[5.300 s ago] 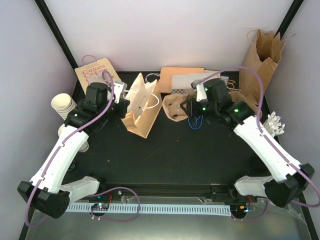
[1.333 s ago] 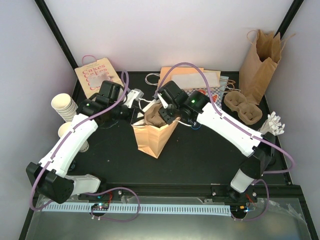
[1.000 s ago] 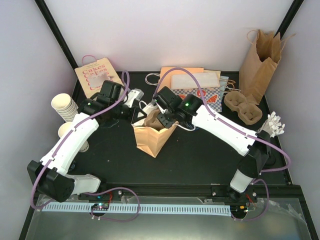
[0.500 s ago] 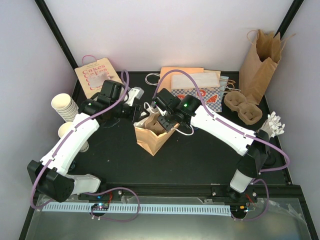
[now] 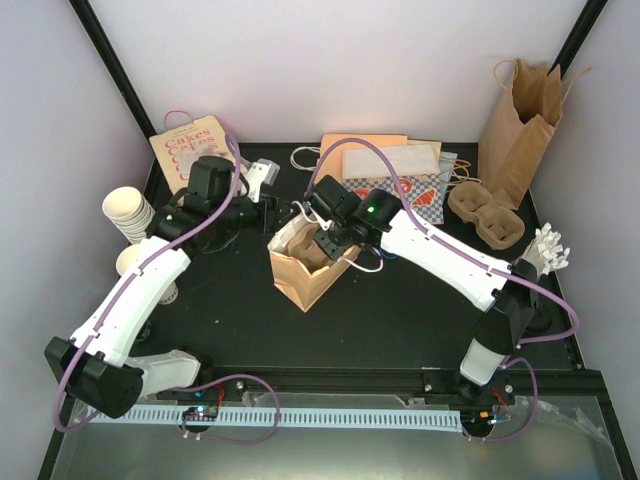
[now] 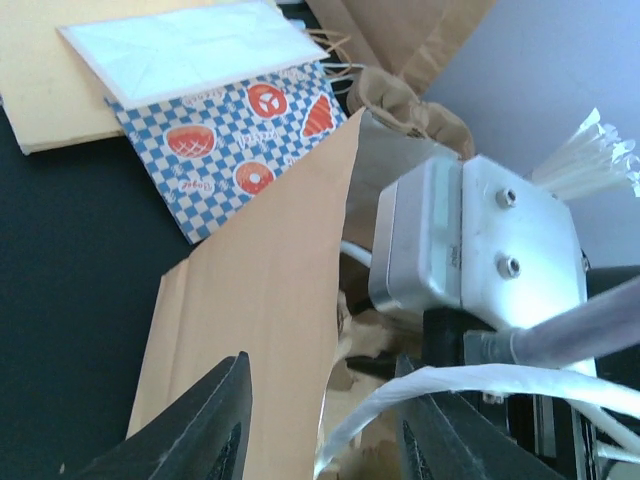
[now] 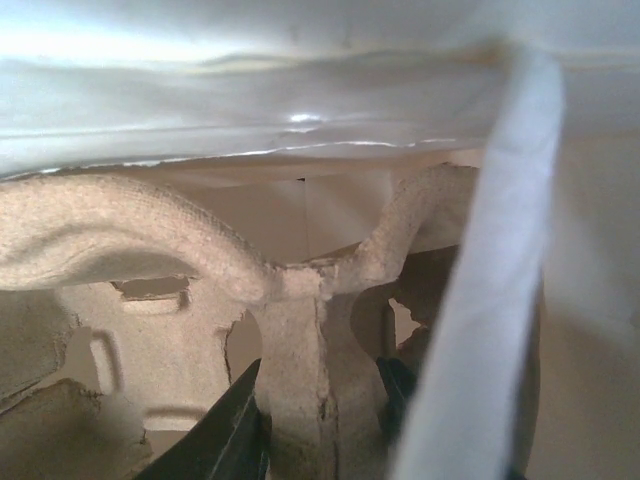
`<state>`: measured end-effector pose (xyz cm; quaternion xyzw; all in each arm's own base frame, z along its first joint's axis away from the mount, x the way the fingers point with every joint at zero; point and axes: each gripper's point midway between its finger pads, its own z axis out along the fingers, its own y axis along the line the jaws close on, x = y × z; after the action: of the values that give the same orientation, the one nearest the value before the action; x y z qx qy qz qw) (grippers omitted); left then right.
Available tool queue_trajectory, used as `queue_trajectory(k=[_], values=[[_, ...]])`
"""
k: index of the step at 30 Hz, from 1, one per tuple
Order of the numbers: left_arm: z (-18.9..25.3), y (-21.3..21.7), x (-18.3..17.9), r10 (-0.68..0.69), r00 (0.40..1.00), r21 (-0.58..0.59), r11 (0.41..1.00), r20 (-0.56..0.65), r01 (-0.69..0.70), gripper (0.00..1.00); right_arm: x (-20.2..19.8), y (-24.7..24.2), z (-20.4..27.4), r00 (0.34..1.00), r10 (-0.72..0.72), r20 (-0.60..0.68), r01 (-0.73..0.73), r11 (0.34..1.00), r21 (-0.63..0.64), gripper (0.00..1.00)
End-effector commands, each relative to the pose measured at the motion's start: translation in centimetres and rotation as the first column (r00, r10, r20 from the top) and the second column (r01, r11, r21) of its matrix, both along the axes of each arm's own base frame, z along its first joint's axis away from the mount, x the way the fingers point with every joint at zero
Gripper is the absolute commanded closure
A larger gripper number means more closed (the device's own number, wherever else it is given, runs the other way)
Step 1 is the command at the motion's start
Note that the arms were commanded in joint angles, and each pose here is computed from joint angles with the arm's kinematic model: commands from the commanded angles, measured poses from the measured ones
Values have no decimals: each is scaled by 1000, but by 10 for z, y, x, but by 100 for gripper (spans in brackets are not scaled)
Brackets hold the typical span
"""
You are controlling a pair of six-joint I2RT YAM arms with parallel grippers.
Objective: Pack the takeout coffee
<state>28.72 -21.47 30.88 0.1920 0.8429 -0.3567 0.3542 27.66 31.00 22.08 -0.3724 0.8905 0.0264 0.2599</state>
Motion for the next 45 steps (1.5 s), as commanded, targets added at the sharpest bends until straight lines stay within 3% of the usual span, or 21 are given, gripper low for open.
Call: queue_trajectory(k=[1, 4, 9, 10, 14, 20, 24, 30, 38, 45], values=[[17, -5, 13, 32, 997, -63, 998, 69, -28, 59, 4, 6, 5, 1000, -5, 8, 5, 1000, 17, 71], [10, -3, 21, 64, 997, -54, 997, 51, -61, 66, 6, 4, 9, 999, -27, 26, 26, 999, 22, 71], [-18, 16, 34, 175, 984, 47, 984, -27, -173, 97, 12, 0, 16, 995, -81, 61, 78, 996, 51, 71], [-22, 18, 34, 182, 982, 66, 982, -43, -179, 98, 12, 0, 17, 994, -90, 62, 87, 995, 58, 71], [-31, 18, 27, 156, 984, 90, 985, -87, -148, 98, 16, -3, 15, 988, -137, 69, 133, 989, 67, 71], [-23, -3, 3, -13, 995, -28, 1000, -99, 11, 98, 21, -5, 11, 983, -176, 59, 172, 983, 67, 70], [-32, 8, 2, 50, 995, 3, 999, -83, -49, 98, 27, -10, 15, 973, -218, 72, 212, 974, 80, 71], [-52, 33, 15, 167, 974, 66, 985, -152, -159, 98, 24, -13, 18, 977, -201, 72, 193, 976, 102, 71], [-56, 30, 29, 150, 957, 18, 989, -247, -150, 99, 10, -5, 13, 995, -91, 42, 86, 991, 106, 72], [-41, 24, 33, 124, 969, -29, 991, -215, -133, 98, 2, -2, -2, 1000, -9, 2, 9, 1000, 6, 76]])
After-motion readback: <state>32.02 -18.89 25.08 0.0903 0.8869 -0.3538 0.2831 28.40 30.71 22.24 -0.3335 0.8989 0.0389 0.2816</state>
